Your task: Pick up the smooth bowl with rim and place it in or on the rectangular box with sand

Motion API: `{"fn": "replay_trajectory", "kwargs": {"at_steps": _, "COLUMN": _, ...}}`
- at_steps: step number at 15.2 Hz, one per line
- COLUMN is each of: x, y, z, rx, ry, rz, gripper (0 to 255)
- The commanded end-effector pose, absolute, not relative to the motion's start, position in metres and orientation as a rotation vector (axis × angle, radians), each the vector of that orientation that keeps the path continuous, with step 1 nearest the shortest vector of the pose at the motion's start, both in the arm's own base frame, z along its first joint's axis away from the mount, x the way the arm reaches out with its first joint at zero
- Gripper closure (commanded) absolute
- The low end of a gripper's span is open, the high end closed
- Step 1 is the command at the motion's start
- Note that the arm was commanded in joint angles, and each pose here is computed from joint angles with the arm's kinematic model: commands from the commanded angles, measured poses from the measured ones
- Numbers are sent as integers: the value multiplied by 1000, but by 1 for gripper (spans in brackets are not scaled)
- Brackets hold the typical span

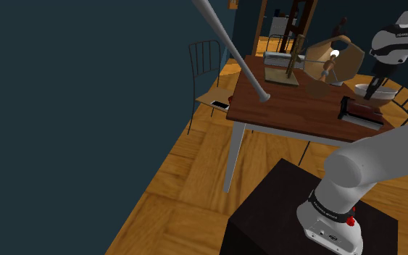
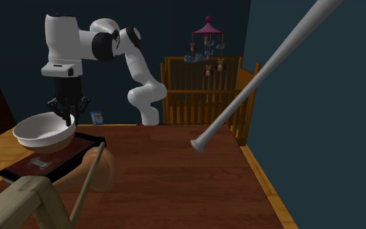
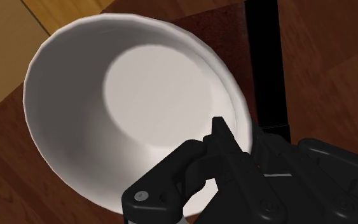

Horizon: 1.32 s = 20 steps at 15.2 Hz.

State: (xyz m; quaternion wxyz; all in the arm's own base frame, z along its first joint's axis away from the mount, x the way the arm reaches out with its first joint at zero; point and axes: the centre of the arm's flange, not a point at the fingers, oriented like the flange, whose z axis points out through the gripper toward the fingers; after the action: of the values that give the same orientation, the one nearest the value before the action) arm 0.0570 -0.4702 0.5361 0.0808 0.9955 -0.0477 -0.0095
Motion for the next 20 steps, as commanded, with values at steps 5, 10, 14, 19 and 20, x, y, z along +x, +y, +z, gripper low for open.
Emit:
{"fn": "replay_trajectory", "kwargs": {"at_steps": 5, "x": 57, "y": -470, "z": 517, "rx": 2975, "ry": -143, "rz": -27, "gripper": 255}}
{"fn": "replay_trajectory", "kwargs": {"at_steps": 10, "x": 57, "y": -470, "z": 517, "rx": 2975, "ry": -143, "rz": -27, "gripper": 255}}
{"fn": "replay_trajectory", "kwargs": {"at_steps": 14, "x": 57, "y": -470, "z": 517, "rx": 2975, "ry": -143, "rz": -27, "gripper": 0}}
{"fn": "replay_trajectory", "kwargs": {"at_steps": 19, "x": 58, "y": -464, "z": 556, "rx": 2975, "ry": -143, "rz": -27, "gripper": 0}}
{"fn": "replay_trajectory", "kwargs": {"at_steps": 20, "x": 59, "y": -462, "z": 567, "rx": 2975, "ry": -143, "rz": -27, "gripper": 0}}
